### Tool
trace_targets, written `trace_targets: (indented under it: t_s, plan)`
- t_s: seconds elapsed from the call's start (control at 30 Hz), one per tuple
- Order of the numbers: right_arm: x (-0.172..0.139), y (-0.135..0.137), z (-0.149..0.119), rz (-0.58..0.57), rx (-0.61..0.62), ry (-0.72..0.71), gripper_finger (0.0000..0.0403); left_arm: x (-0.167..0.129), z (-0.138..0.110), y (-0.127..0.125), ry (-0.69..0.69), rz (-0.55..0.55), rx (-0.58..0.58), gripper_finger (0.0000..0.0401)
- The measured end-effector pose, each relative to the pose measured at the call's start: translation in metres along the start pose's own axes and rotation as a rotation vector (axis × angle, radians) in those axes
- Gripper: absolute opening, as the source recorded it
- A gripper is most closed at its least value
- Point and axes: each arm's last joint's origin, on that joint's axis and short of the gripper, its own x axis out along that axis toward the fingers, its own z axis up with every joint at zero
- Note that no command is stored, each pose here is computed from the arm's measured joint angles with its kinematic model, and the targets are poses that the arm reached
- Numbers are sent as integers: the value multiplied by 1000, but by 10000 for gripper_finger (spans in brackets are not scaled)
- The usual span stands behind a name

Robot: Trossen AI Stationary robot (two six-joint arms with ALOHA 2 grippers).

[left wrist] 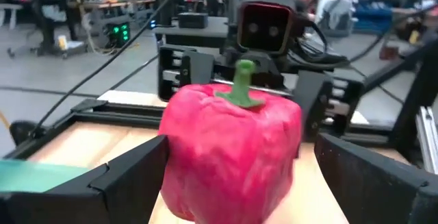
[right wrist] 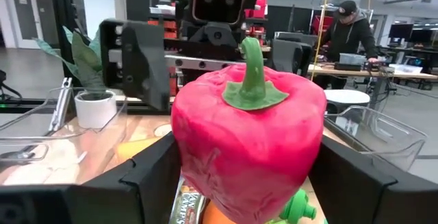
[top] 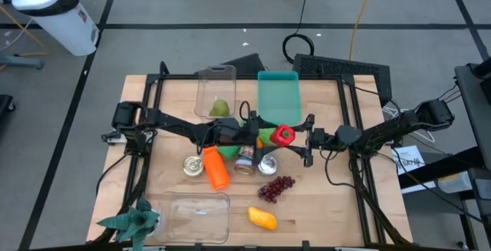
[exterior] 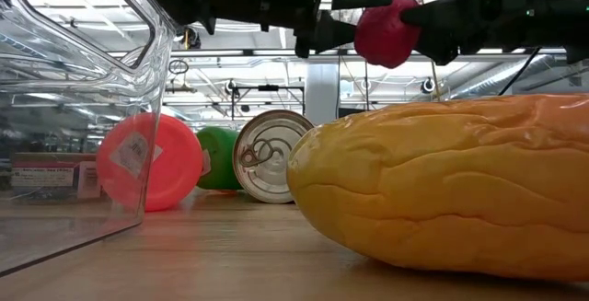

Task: Pick & Place Food Item
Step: Put the red bell pepper into the top transparent bin

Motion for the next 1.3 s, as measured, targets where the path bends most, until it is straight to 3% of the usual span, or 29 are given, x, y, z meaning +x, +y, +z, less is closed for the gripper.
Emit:
trace_targets:
  t_s: [0.3, 0.57, 0.83, 1.13, 1.3]
  plan:
    - [0, 0, 1, 7, 3, -10, 271, 0, -1, 0, 1, 30, 2, 361]
    - [0, 1, 2, 27, 12, -24, 270, 2, -9, -15, -5, -16, 186, 359]
    - [0, 1, 3, 13, 25, -33, 268, 10, -11, -12, -59, 24, 66, 354]
    - [0, 1, 2, 9, 13, -31, 270, 11, -11, -12, -53, 26, 102, 352]
    - [0, 1, 2, 14, 12, -27, 268, 11, -11, -11, -49, -2, 111, 309]
